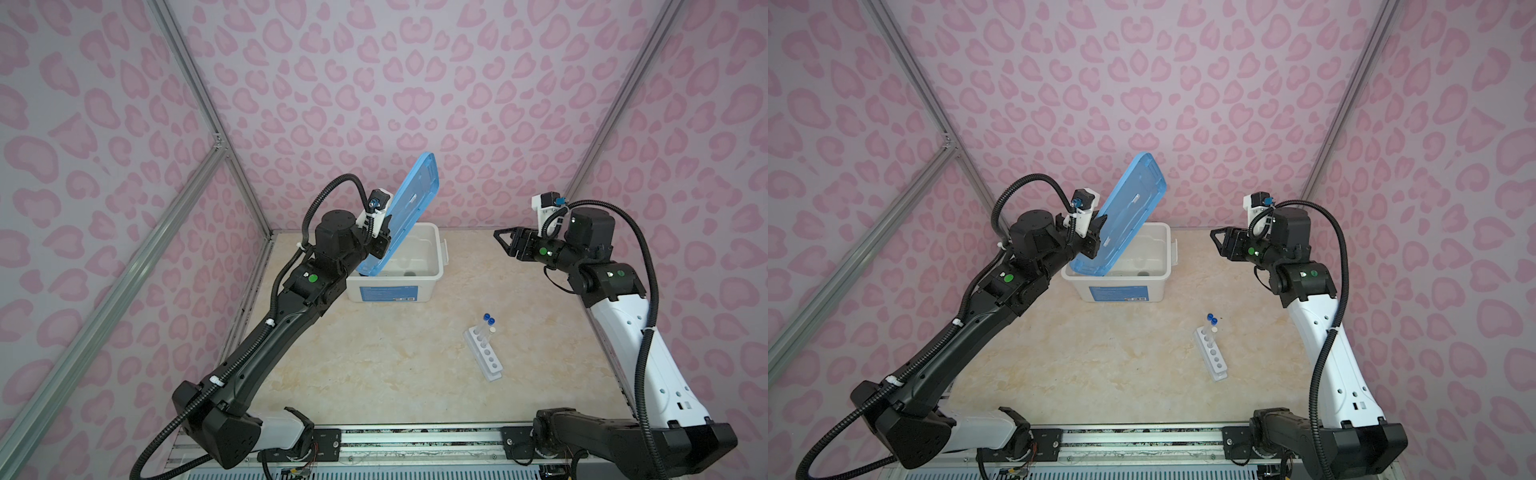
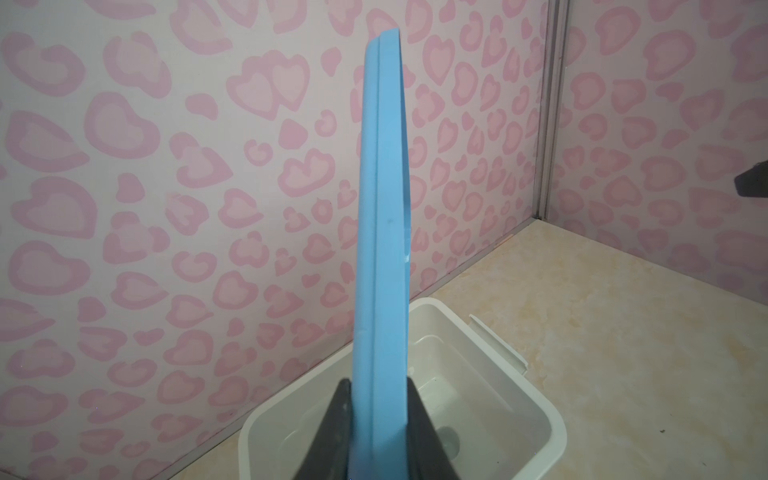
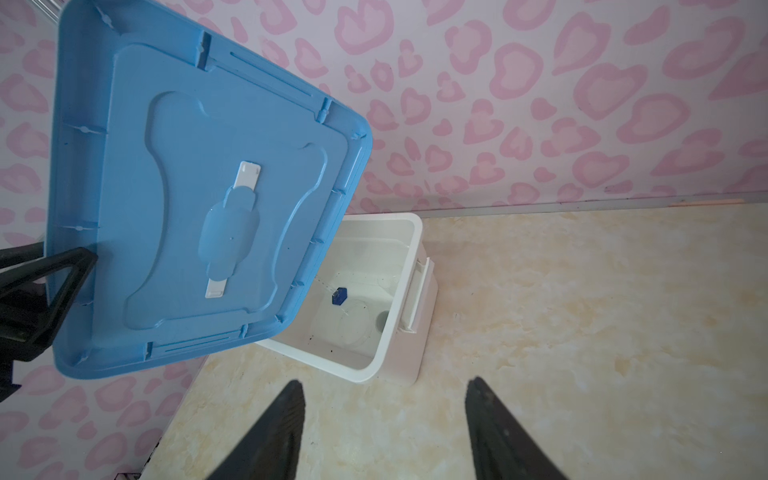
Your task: Organize the chemistry lab equipment
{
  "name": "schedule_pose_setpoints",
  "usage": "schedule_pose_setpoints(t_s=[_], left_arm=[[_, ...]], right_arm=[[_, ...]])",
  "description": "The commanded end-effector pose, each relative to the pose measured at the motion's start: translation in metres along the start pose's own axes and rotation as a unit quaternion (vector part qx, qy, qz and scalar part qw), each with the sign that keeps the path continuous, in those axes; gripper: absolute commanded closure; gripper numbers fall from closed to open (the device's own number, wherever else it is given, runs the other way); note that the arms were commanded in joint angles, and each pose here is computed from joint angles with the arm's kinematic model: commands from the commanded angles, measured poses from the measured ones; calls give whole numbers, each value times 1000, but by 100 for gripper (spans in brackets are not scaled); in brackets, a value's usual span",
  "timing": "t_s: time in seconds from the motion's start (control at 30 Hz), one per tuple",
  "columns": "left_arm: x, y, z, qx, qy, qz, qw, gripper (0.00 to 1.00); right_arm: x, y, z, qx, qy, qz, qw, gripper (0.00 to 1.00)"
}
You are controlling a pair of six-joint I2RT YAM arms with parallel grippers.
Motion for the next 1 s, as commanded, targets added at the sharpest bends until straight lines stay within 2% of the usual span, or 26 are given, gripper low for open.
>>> schedule_pose_setpoints(t_s=[0.0, 0.27, 0.4, 0.6, 0.77, 0.97], left_arm=[[3, 2, -3, -11, -7, -8, 1000, 81], [7, 2, -16, -67, -15, -19, 997, 83], [13, 2, -19, -106, -14, -36, 994, 86], [17, 2, -20, -161, -3, -61, 985, 90], [18, 2, -21, -211, 7, -85, 974, 90], [18, -2, -23, -285, 16, -117, 951, 93]], right_arm=[[1, 7, -11, 5, -23, -16, 1000, 40], [-4, 13, -12, -14, -16, -46, 999, 39], [-11, 18, -9, -34, -1, -79, 996, 40], [-16, 20, -10, -45, 0, -94, 995, 40], [-21, 24, -10, -68, 0, -120, 990, 40], [-19, 41, -17, -104, 12, -181, 978, 40]])
Point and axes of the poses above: each gripper's point midway between its finger pads, its own x axis back along the fingers, its own y axis along the line the jaws close on, z = x × y, the point moved 3 cm from there along x, back along the fingers, and after that the axes turned 2 degrees about -x, right-handed, at the moved point
